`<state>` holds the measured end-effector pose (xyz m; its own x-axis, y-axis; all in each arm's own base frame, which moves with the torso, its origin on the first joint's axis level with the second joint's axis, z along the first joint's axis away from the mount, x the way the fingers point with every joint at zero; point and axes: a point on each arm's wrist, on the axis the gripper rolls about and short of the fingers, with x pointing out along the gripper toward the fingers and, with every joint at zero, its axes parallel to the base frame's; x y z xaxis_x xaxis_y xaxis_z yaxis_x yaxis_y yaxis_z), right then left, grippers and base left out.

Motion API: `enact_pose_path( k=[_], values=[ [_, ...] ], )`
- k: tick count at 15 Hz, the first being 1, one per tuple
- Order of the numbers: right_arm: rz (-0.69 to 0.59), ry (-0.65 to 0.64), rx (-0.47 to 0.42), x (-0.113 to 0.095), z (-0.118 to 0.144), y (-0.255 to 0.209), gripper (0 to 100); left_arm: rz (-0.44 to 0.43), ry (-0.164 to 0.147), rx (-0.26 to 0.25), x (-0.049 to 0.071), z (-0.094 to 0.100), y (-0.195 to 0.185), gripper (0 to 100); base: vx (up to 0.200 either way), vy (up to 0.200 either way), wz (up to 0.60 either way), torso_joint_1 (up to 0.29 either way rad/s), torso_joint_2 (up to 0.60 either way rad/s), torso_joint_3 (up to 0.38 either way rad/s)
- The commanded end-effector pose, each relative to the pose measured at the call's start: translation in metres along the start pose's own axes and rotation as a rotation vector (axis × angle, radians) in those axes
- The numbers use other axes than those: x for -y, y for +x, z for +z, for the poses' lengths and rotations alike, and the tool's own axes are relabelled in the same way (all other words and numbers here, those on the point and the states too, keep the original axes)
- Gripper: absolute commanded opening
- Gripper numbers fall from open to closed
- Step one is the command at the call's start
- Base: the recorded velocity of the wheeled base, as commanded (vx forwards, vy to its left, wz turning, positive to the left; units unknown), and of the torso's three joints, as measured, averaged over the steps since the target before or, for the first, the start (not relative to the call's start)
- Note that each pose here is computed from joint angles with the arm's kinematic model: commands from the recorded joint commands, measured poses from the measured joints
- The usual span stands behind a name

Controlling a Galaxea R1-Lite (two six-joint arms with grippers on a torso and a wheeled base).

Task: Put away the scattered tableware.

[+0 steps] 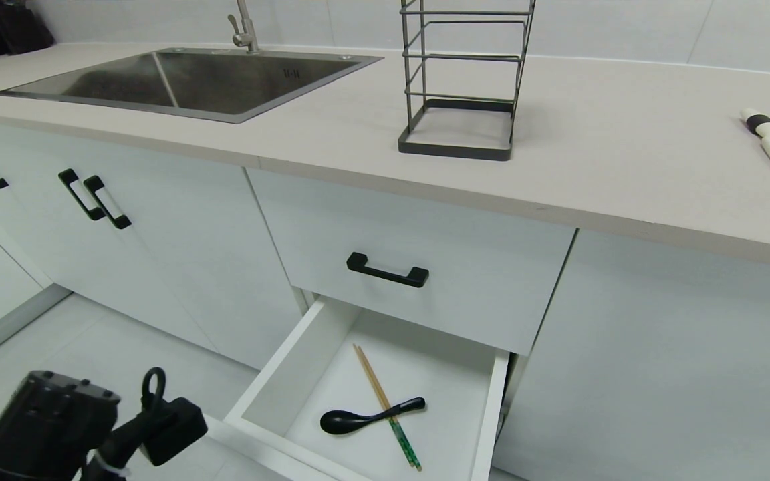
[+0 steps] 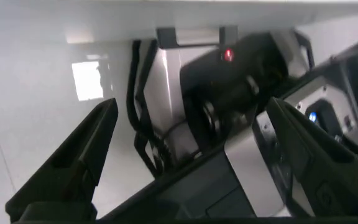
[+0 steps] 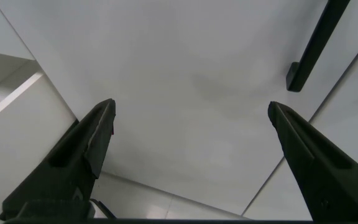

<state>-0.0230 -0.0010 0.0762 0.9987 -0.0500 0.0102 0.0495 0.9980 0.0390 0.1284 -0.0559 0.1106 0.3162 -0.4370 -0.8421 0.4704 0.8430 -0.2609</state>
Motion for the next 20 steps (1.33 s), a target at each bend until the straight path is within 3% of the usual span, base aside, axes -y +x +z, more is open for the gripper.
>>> enact_pose_path(
  k=[1,4,7,10,12,20],
  values=[
    [-0.001,0.0,-0.003,0.0,0.0,0.0,100,0.013,0.001,-0.085,-0.005,0.012,0.029,100,0.0,0.0,0.0,0.0,0.0,0.0],
    [-0.001,0.0,-0.003,0.0,0.0,0.0,100,0.112,0.035,-0.055,-0.01,0.022,0.046,100,0.0,0.0,0.0,0.0,0.0,0.0],
    [-0.001,0.0,-0.003,0.0,0.0,0.0,100,0.124,0.07,-0.061,-0.009,0.028,0.06,100,0.0,0.0,0.0,0.0,0.0,0.0],
    [-0.001,0.0,-0.003,0.0,0.0,0.0,100,0.145,0.088,0.017,-0.013,0.039,0.073,100,0.0,0.0,0.0,0.0,0.0,0.0],
    [0.001,0.0,-0.003,0.0,0.0,0.0,100,0.152,0.089,0.039,-0.014,0.044,0.079,100,0.0,0.0,0.0,0.0,0.0,0.0],
    [0.001,0.0,-0.003,0.0,0.0,0.0,100,0.143,0.13,0.312,-0.019,0.078,0.104,100,0.0,0.0,0.0,0.0,0.0,0.0]
  ],
)
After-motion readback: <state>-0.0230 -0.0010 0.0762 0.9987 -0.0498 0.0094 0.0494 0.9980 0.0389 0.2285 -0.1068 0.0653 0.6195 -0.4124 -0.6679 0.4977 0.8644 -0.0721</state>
